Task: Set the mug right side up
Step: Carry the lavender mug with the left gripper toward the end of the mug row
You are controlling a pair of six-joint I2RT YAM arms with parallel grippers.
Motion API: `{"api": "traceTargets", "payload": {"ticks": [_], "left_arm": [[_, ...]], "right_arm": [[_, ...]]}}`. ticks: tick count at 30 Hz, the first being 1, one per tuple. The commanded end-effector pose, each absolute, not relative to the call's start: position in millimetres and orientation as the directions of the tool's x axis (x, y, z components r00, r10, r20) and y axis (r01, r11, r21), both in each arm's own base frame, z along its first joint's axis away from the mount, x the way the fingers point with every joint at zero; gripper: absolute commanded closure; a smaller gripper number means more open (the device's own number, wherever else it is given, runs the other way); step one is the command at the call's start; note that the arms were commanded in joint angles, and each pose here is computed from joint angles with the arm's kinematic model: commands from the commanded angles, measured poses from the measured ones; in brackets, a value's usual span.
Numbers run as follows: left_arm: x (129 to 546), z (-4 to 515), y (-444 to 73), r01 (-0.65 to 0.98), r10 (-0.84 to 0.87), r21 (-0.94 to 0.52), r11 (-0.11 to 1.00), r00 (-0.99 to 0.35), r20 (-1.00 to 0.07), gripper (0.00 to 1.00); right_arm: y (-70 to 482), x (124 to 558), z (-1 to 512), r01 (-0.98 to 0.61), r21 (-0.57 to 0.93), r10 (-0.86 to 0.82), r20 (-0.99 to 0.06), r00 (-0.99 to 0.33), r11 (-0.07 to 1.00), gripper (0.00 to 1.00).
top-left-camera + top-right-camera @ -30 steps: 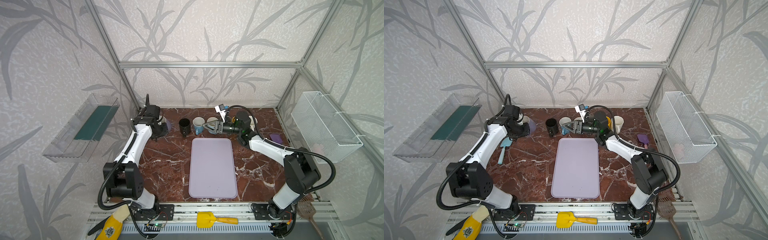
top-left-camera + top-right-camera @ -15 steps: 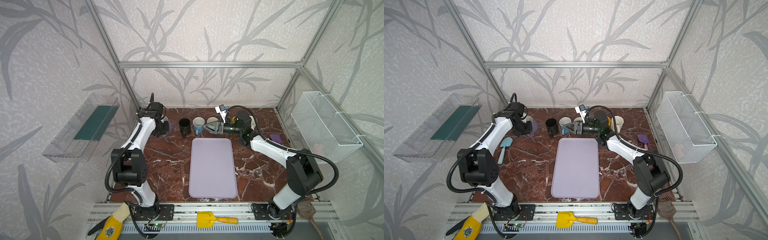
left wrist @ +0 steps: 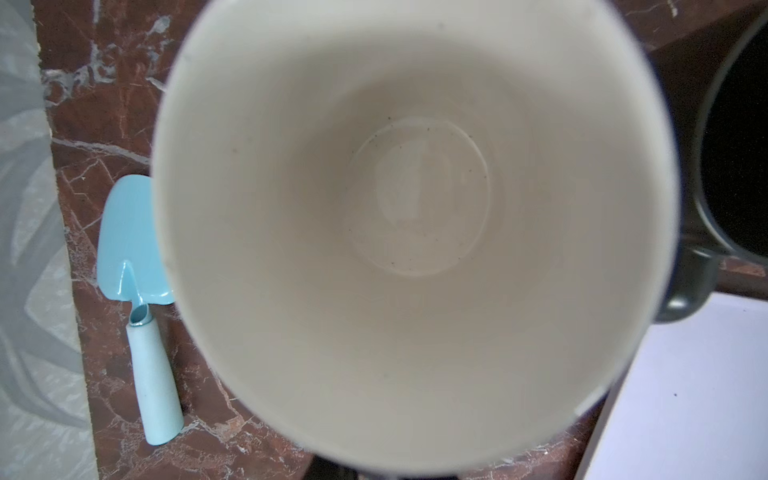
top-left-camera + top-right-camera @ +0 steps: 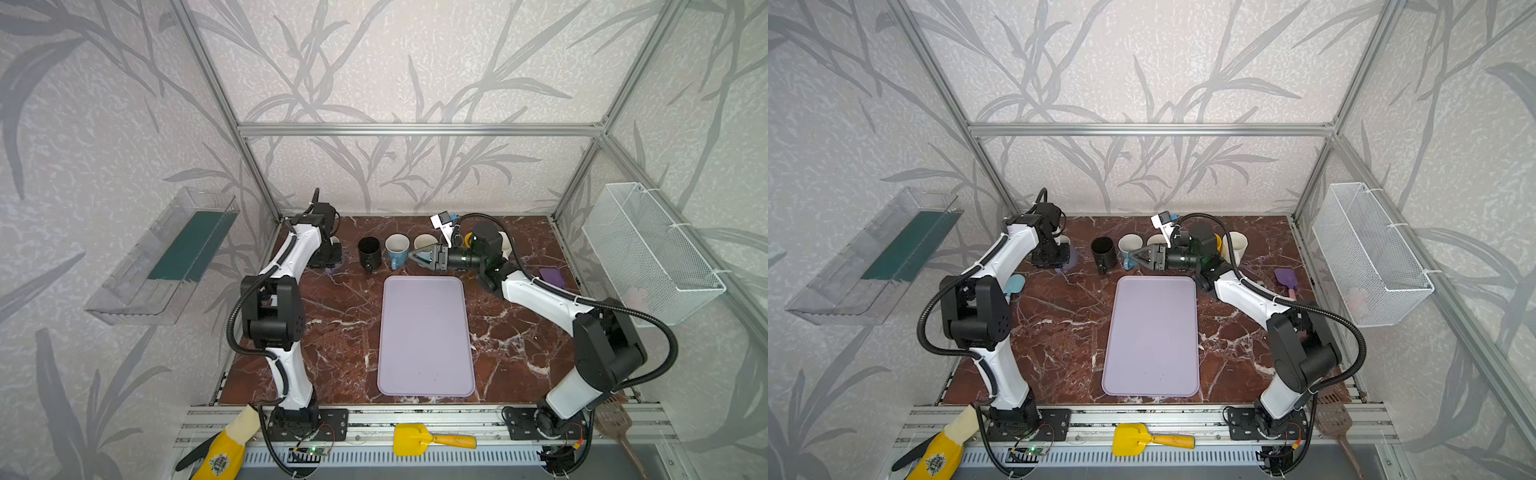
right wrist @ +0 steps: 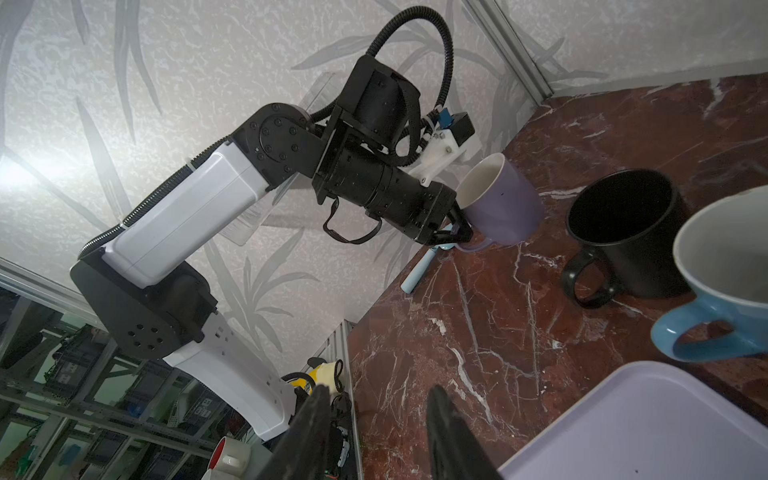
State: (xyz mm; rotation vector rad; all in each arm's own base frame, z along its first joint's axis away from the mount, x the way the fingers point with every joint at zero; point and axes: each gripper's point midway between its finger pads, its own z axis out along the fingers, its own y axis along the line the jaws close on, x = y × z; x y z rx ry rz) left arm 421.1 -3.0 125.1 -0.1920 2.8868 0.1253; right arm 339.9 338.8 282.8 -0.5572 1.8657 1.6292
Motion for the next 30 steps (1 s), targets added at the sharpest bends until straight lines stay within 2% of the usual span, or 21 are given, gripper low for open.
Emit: {"api": "traceTargets", "payload": {"ticks": [1,15,30], "left_arm": [[435,144,1,-0.129,-0.088,0.118,0.985,-0.950,-0.301,1.00],[453,126,-9,-0.075,-0.017,0.245,0.967,-0.973,-0.231,1.00],[455,109,-15,-0.067,-0.012,0.267,0.961,-0.979,-0.205,1.00]], "right_arm": [[332,332,298,-0.693,0.705,0.076,-0.707,-0.703,0.150,0.60],[321,329,296,-0.695,0.695,0.081,-0.716,-0.694,0.184,0.60],[317,326,293,-0.696,0.689,0.083,-0.720,-0.689,0.203,0.61]]}}
